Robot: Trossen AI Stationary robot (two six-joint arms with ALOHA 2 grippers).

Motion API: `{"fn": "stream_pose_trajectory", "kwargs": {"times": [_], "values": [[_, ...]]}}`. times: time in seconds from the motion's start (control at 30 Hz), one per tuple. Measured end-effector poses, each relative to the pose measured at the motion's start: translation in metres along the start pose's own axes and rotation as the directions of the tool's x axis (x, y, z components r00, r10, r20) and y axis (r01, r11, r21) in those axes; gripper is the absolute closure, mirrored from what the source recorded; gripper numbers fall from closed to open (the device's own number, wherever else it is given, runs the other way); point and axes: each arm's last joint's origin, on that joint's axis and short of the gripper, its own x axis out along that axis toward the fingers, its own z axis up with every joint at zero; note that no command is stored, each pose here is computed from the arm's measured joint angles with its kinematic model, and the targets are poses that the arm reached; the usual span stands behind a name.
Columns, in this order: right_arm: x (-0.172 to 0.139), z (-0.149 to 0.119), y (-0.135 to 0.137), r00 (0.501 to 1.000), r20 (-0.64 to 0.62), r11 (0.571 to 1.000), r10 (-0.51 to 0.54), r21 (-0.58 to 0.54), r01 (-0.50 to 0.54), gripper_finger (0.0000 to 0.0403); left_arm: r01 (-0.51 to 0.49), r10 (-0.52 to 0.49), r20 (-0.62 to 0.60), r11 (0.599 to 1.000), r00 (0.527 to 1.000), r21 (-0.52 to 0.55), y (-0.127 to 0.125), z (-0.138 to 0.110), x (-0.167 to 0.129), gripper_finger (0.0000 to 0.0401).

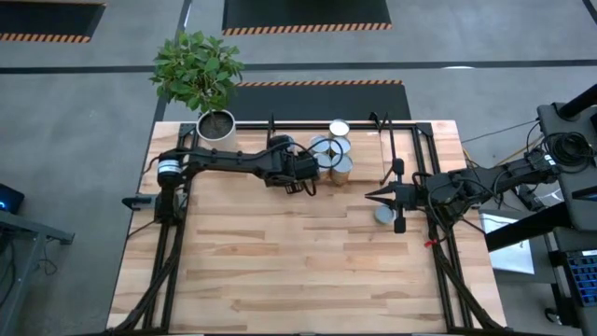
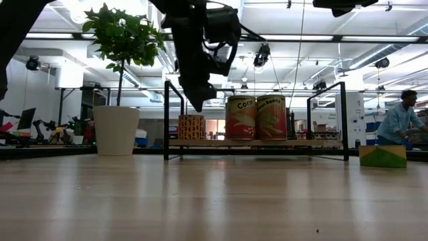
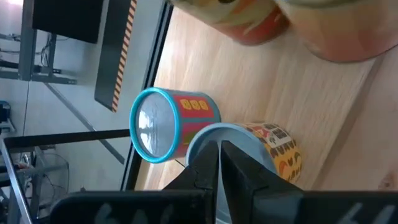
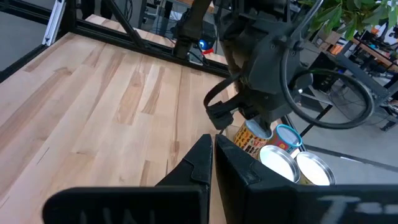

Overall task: Pick and place cans onto a shelf
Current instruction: Put the canned black beans on the shelf

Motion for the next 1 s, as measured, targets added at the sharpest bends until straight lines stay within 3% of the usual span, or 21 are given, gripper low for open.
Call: {"fn": "stream_pose_trajectory", "kwargs": {"times": [0.2, 0.4, 0.67, 0.9, 1.0], "values": [[0.000, 0.000, 0.000, 1.000, -0.001, 1.000, 0.000, -0.002, 0.000, 0.0394, 0.004, -0.004, 0.001, 1.000, 1.000, -0.001, -0.003, -0.002, 0.002, 0.0400], [0.000, 0.000, 0.000, 1.000, -0.001, 1.000, 0.000, -0.009, 0.000, 0.0394, 0.106, -0.106, -0.002, 0.994, 0.994, 0.005, -0.007, -0.002, 0.001, 0.0400], [0.000, 0.000, 0.000, 1.000, -0.003, 1.000, 0.000, -0.009, 0.000, 0.0394, 0.138, -0.136, -0.024, 0.984, 0.990, 0.109, -0.008, -0.001, -0.015, 0.0400], [0.000, -0.001, 0.000, 1.000, -0.004, 1.000, 0.001, -0.008, -0.001, 0.0394, 0.131, -0.131, 0.000, 0.989, 0.991, 0.070, 0.002, 0.008, -0.026, 0.0400], [0.000, -0.001, 0.000, 1.000, -0.006, 1.000, 0.001, -0.008, -0.001, 0.0394, 0.187, -0.188, 0.012, 0.980, 0.982, 0.068, -0.001, 0.010, -0.032, 0.0400]]}}
